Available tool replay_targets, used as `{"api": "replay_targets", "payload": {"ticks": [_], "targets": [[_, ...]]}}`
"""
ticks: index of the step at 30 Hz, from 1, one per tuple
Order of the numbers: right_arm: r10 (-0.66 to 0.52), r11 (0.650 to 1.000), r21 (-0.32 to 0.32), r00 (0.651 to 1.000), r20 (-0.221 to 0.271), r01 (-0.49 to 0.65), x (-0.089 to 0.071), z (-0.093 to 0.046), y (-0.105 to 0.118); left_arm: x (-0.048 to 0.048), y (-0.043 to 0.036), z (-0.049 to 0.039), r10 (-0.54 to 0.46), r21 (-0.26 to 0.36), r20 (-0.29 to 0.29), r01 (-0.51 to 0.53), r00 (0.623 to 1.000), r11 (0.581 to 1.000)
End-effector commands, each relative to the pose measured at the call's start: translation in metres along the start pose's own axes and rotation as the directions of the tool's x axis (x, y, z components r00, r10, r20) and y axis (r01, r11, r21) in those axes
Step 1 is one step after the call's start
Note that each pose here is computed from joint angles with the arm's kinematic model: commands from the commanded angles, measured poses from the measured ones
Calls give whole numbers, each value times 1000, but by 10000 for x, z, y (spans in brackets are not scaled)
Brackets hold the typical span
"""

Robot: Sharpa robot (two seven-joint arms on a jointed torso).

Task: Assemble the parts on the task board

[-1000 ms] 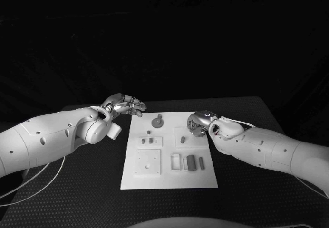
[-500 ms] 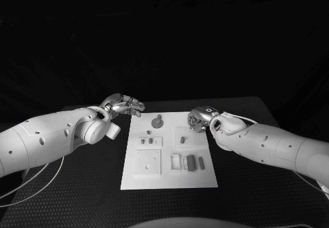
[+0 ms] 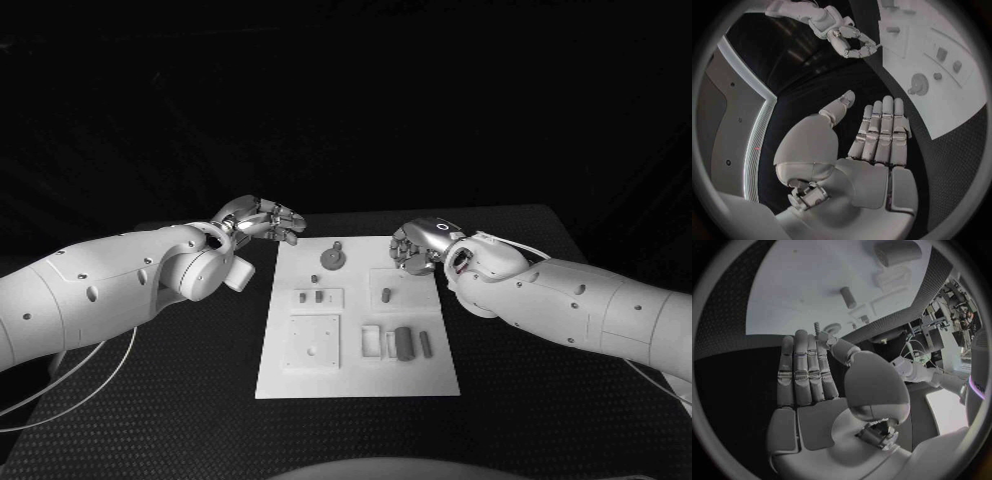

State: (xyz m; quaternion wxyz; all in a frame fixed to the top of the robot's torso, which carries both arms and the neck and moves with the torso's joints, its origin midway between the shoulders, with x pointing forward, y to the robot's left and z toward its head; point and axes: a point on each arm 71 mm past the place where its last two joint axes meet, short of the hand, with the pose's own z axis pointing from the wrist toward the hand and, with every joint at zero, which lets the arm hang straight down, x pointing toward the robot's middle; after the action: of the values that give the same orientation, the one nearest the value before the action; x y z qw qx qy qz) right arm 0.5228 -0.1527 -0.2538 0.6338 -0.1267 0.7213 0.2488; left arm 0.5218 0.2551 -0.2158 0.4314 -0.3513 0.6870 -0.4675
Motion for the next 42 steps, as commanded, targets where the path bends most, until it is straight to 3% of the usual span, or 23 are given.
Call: {"api": "replay_targets", "payload": {"ticks": [1, 7, 11, 18, 25, 37, 42], "targets": [[44, 998, -52, 999, 27, -42, -10, 16, 156, -1, -22, 12, -9, 8, 1, 9, 1000, 1000], [76, 990, -122, 997, 21, -73, 6, 28, 449, -19, -18, 19, -9, 6, 7, 9, 1000, 1000], [77, 989, -126, 997, 8, -75, 19, 45, 491, -22, -17, 22, -11, 6, 8, 10, 1000, 1000], [65, 993, -99, 998, 5, -64, 24, 67, 399, -33, -24, 19, -11, 5, 12, 11, 1000, 1000], [45, 996, -72, 999, -30, -47, 49, 96, 313, -31, -28, 22, -12, 6, 11, 12, 1000, 1000], [-29, 999, -19, 988, -152, 26, 139, 205, 103, -25, -29, 29, -12, 6, 8, 12, 1000, 1000], [-78, 997, -24, 984, -162, 75, 159, 253, 59, -22, -28, 35, -12, 5, 7, 12, 1000, 1000]]}}
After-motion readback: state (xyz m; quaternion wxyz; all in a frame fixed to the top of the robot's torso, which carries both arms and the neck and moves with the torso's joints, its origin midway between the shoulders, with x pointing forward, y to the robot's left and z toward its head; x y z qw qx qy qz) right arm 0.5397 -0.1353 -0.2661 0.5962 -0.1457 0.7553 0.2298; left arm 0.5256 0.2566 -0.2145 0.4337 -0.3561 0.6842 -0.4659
